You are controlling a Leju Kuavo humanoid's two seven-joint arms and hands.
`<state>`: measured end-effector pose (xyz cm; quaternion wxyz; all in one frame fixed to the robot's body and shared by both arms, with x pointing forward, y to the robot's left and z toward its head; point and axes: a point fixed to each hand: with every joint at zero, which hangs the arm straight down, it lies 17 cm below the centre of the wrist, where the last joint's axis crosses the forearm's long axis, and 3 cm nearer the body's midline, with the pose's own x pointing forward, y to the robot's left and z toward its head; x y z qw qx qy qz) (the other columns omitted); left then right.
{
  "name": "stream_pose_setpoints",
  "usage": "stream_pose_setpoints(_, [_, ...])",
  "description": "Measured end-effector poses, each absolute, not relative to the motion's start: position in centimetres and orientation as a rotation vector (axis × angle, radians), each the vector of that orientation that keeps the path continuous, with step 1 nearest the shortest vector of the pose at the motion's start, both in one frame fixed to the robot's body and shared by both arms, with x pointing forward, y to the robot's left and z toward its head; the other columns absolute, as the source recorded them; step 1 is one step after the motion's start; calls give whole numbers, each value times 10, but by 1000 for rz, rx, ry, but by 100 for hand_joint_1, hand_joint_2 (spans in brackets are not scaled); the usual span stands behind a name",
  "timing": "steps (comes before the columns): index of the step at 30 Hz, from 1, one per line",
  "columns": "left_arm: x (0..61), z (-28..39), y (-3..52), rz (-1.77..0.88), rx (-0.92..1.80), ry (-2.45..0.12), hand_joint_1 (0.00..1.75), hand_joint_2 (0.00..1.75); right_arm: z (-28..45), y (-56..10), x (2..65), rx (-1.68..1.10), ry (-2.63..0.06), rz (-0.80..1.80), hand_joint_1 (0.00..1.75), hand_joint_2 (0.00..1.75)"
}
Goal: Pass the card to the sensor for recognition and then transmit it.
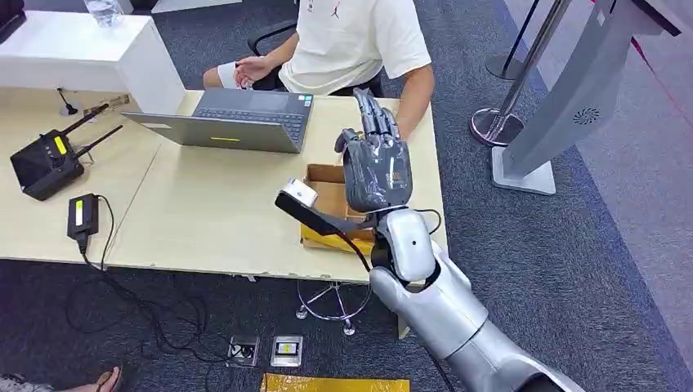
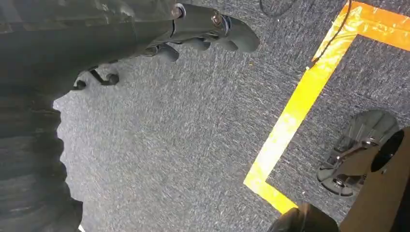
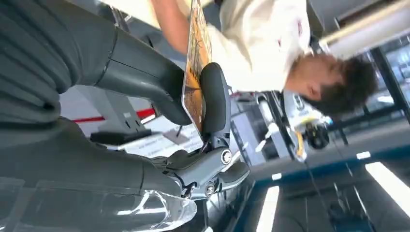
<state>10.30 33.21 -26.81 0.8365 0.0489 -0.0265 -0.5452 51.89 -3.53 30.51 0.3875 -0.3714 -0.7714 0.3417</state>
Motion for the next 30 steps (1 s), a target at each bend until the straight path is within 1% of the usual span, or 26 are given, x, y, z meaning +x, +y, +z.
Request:
stream_pose_setpoints(7, [107, -267, 331, -1161, 103, -60, 0, 175, 332, -31, 519, -959, -2025, 876, 175, 175])
stream_pose_setpoints(13, [107, -267, 329, -1148, 99, -64, 0, 175, 333, -18, 516, -915, -2048, 881, 175, 175])
stream_pose_setpoints(19, [107, -267, 329, -1154, 99, -63, 0, 175, 333, -6, 521, -927, -2042, 915, 175, 175])
stream_pose_setpoints(24, [109, -267, 329, -1174, 99, -60, 0, 175, 341, -1, 537, -1030, -2017, 977, 175, 175])
stream_pose_setpoints(30, [120, -265, 326, -1196, 99, -74, 0, 175, 338, -9, 570, -1185, -1909, 1079, 175, 175])
